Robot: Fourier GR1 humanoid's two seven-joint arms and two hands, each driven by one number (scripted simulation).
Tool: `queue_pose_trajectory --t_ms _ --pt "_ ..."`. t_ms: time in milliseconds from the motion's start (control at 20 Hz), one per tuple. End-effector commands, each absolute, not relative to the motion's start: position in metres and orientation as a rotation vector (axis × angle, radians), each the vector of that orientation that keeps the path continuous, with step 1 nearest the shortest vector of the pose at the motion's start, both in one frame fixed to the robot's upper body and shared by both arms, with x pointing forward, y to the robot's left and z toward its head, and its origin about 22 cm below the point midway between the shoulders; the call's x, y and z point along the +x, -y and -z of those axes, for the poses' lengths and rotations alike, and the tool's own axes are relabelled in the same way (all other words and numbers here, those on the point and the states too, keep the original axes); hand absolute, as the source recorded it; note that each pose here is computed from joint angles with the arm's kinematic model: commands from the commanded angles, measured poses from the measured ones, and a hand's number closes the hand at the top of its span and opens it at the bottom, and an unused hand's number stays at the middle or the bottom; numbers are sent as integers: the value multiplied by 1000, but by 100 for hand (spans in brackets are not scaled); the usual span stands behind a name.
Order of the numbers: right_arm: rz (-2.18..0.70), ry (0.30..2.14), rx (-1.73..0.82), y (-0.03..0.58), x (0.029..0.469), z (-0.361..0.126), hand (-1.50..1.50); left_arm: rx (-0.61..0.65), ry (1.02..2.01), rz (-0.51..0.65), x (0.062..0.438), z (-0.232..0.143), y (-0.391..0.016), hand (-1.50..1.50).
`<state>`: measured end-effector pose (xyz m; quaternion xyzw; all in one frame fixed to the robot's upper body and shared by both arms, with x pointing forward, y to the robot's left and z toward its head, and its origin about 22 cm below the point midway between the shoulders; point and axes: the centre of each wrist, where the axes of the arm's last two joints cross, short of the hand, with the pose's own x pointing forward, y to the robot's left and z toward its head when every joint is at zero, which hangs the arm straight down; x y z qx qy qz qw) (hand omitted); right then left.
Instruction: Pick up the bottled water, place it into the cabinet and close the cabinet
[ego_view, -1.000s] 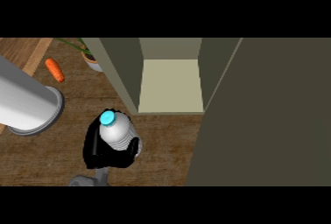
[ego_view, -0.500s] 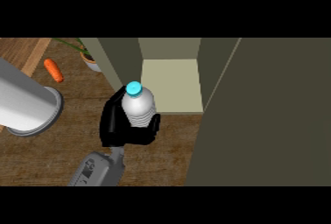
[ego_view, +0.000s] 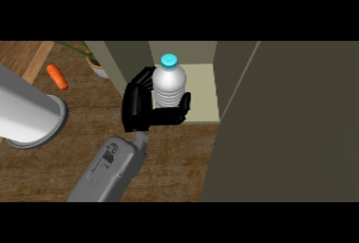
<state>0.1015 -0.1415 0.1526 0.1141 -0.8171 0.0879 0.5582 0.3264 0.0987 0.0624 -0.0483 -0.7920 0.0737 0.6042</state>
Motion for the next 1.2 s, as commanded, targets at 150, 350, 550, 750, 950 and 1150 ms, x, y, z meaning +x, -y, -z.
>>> queue_pose_trajectory --t_ms 150,350,550,750,950,1150 --pt "-188 1986 270 156 93 -177 -150 -13 1828 -137 370 -77 -86 150" --pt "-207 1972 280 160 82 -170 -150 46 1814 -81 382 -71 -88 150" --pt "-182 1992 296 152 84 -176 -150 127 1800 -89 400 -74 -84 150" --pt "-205 1982 319 152 82 -174 -150 185 1780 -87 405 -45 -100 150" --pt "-199 1990 281 151 87 -163 -150 283 1763 -28 414 -51 -90 150" --pt "-178 1995 299 152 89 -169 -150 405 1736 25 425 -52 -92 150"
